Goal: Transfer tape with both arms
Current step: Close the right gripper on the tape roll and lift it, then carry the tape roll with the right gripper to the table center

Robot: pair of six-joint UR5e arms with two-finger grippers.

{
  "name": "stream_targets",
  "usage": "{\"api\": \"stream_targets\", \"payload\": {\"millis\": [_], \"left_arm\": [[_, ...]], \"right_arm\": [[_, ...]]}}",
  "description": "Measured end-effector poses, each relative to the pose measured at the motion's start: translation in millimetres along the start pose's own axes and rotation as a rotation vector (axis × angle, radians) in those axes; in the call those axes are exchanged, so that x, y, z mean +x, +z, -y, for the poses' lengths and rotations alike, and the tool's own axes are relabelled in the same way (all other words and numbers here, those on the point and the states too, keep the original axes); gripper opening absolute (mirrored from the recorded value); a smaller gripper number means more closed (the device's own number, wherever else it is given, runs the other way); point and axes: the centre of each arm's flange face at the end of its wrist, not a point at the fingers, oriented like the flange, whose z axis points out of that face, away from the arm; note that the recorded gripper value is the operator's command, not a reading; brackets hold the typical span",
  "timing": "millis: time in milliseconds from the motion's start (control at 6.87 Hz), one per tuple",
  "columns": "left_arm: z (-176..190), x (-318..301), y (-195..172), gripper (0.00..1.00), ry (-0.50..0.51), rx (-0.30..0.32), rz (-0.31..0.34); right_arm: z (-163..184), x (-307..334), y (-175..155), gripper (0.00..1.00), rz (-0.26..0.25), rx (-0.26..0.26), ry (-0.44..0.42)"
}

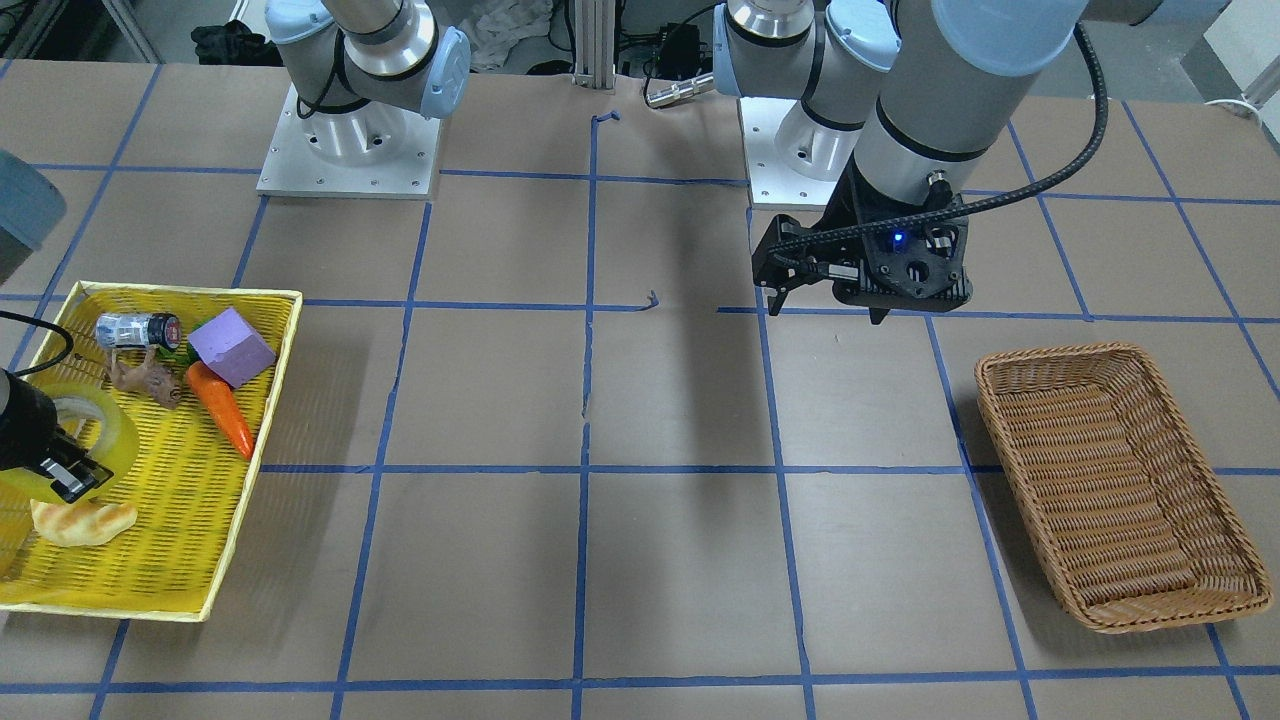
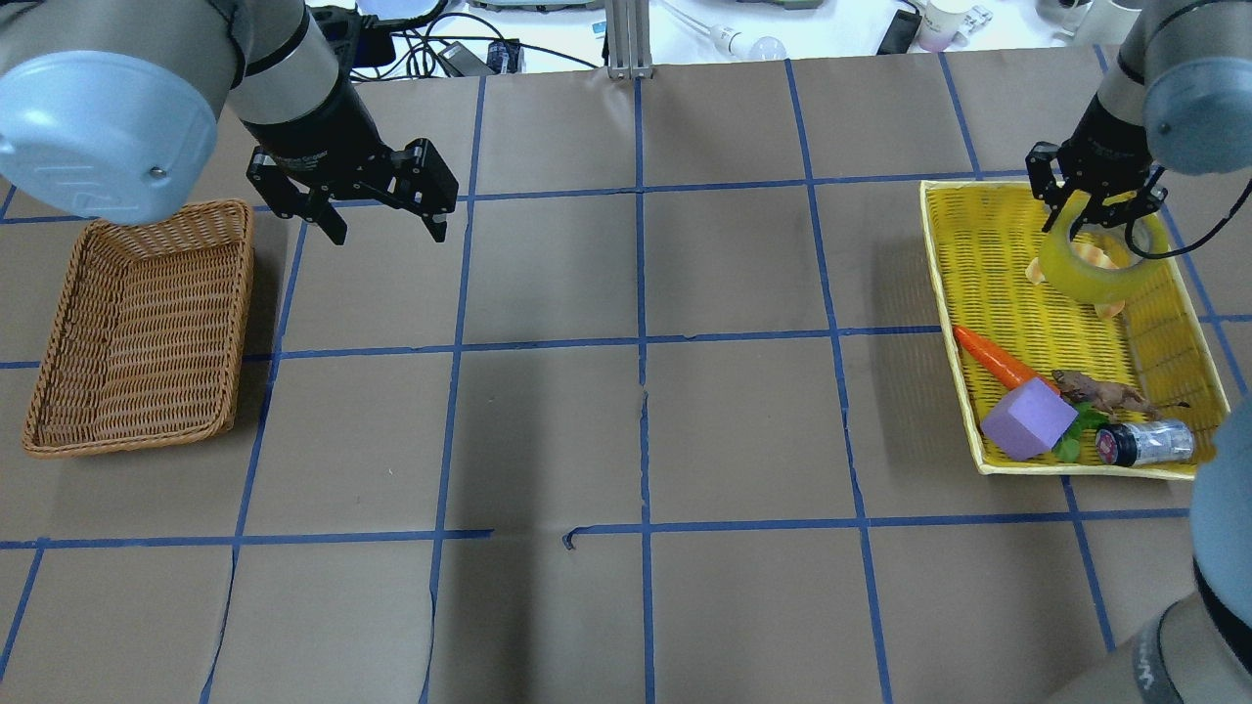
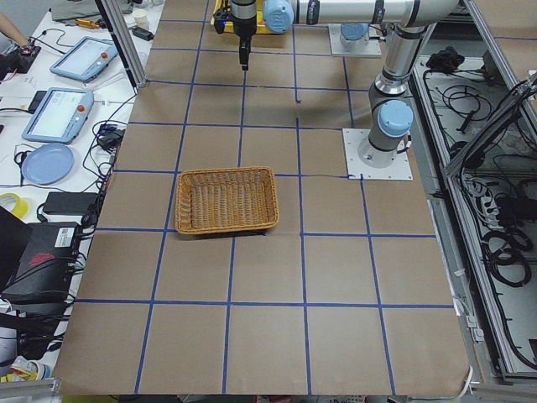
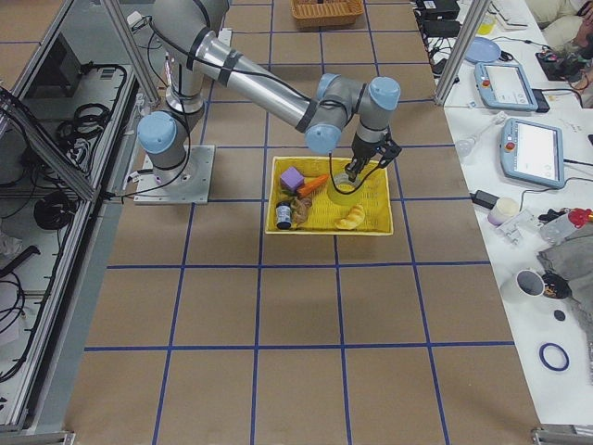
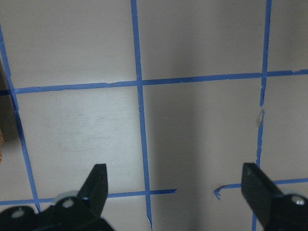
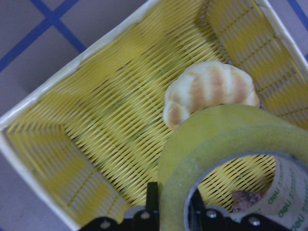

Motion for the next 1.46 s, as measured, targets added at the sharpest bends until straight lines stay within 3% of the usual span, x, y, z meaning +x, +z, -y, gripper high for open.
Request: {"api": "stream_targets", "payload": {"millis": [291,583,874,1311,1456], "left_arm": [[0.1,-0.9,-0.8,1.0,-0.002,0.002,0.001],[0.1,-1.7,-0.3,1.0,-0.002,0.001,0.002],[0.1,-2.4,0.4,1.0,-0.003,-0.001,0.002],[0.3,-2.7,1.7,1.0,-0.004,-0.004,0.002],[0.6,-3.0,2.6,1.0,-0.005,-0.005,0.002]], "right_arm": [[-74.4,-90.6,-32.1,0.0,0.025,0.013,-0.014],[-169.6,-175.5,-36.8,0.0,0.103,-0.05,0.036],[-269.7,-237.2,-20.2,0.0,0.12,-0.109,0.091],[-378.4,-281.1,26.7,0.02,0.13,-0.128,0.128],[-403.8,-291.9,42.2,0.17,0.128,-0.169,0.147]]}}
